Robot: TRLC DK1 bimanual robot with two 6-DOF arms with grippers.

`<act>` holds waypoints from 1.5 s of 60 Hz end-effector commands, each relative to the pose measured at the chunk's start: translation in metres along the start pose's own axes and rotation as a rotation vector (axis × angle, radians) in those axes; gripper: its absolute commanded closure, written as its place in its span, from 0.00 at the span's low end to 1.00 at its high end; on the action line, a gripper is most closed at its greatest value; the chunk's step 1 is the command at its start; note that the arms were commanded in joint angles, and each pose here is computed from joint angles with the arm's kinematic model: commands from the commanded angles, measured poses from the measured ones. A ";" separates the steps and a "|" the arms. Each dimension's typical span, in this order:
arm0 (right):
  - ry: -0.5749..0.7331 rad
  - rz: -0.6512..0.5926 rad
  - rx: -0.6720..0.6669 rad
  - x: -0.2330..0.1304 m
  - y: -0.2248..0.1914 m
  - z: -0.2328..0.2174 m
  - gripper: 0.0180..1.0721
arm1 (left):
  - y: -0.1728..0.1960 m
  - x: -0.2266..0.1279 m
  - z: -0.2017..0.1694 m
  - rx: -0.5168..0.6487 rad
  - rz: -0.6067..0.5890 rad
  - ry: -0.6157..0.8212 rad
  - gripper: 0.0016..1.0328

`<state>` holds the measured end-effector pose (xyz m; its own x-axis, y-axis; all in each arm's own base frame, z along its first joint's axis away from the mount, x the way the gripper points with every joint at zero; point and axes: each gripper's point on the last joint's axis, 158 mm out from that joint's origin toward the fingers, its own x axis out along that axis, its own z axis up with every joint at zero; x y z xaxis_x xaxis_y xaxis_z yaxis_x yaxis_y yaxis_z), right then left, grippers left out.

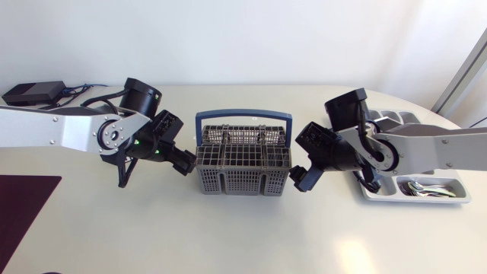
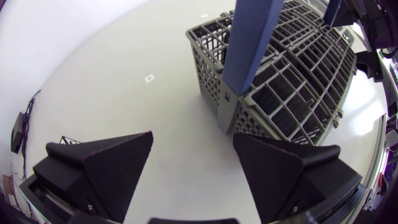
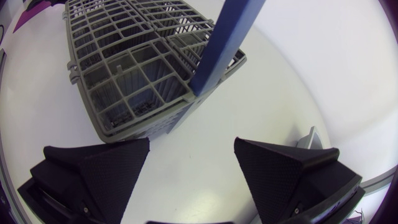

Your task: Transfer all utensils from the basket to the drawer tray.

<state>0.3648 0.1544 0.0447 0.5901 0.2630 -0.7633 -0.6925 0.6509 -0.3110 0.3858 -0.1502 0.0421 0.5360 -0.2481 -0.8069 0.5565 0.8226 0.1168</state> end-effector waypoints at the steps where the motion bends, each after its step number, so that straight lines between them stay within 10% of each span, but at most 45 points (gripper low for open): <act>1: -0.014 0.029 0.015 0.004 0.011 0.008 0.07 | -0.006 0.003 0.010 0.032 -0.025 -0.023 0.11; 68: -0.063 -0.141 0.084 -0.063 -0.036 -0.041 0.05 | 0.022 -0.118 0.003 0.003 0.153 -0.270 0.05; 90: -0.105 -0.025 0.033 -0.061 0.022 -0.005 0.05 | 0.015 -0.129 -0.022 -0.002 0.149 -0.244 0.04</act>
<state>0.3182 0.1395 0.0927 0.6734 0.3206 -0.6662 -0.6547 0.6771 -0.3360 0.3193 -0.1007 0.1383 0.7438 -0.2529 -0.6187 0.4654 0.8604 0.2078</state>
